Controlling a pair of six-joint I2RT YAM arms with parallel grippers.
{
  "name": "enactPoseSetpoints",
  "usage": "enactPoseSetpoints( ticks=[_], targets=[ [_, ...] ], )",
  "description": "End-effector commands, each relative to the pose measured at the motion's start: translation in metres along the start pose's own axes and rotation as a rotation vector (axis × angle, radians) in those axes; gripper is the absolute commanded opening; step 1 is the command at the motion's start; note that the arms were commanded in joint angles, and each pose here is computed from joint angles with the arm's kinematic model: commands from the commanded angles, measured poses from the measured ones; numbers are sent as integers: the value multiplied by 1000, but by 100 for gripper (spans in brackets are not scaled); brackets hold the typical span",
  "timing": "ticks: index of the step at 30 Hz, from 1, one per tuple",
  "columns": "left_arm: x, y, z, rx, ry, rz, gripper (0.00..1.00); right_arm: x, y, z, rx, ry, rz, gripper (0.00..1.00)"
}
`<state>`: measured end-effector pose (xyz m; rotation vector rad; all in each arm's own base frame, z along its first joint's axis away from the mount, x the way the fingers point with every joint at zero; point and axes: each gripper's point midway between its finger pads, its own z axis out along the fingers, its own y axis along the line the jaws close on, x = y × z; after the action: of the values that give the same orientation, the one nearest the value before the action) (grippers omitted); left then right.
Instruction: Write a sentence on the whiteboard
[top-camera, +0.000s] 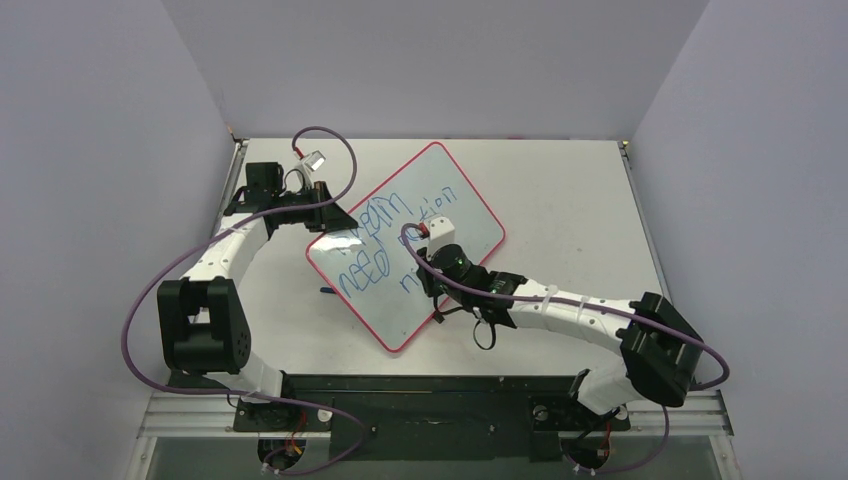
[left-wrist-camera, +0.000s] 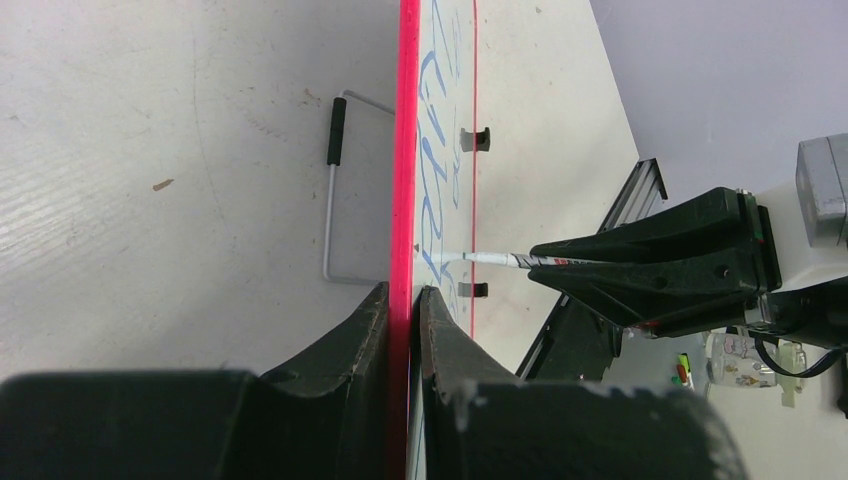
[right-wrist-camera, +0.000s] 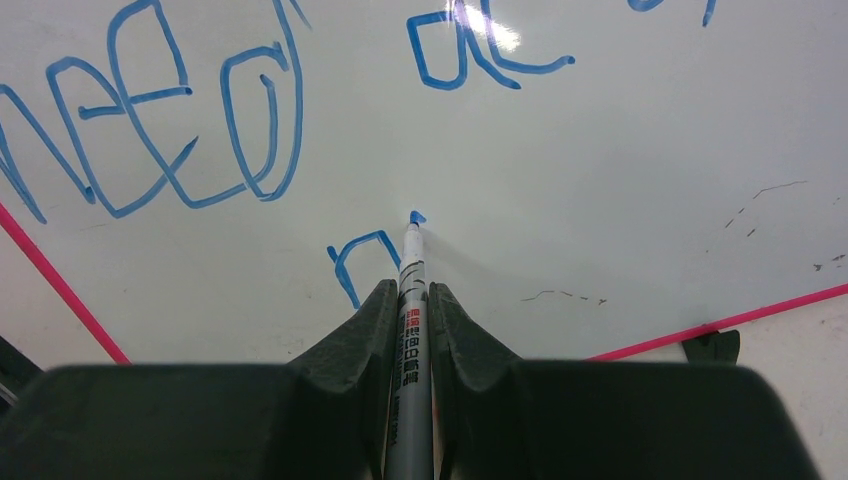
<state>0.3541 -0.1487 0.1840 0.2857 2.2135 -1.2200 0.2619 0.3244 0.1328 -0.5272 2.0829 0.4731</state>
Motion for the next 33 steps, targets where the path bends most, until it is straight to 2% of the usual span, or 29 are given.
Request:
enactPoseSetpoints(
  ticks=[1, 16, 33],
  targets=[
    [-7, -4, -1, -35, -20, 115, 0, 12, 0, -6, -3, 12, 7, 0],
    [-7, -4, 0, -35, -18, 115, 0, 17, -22, -11, 76, 5, 21, 0],
    [-4, -5, 2, -35, -6, 118, 0, -23, -17, 2, 91, -31, 7, 0]
  ],
)
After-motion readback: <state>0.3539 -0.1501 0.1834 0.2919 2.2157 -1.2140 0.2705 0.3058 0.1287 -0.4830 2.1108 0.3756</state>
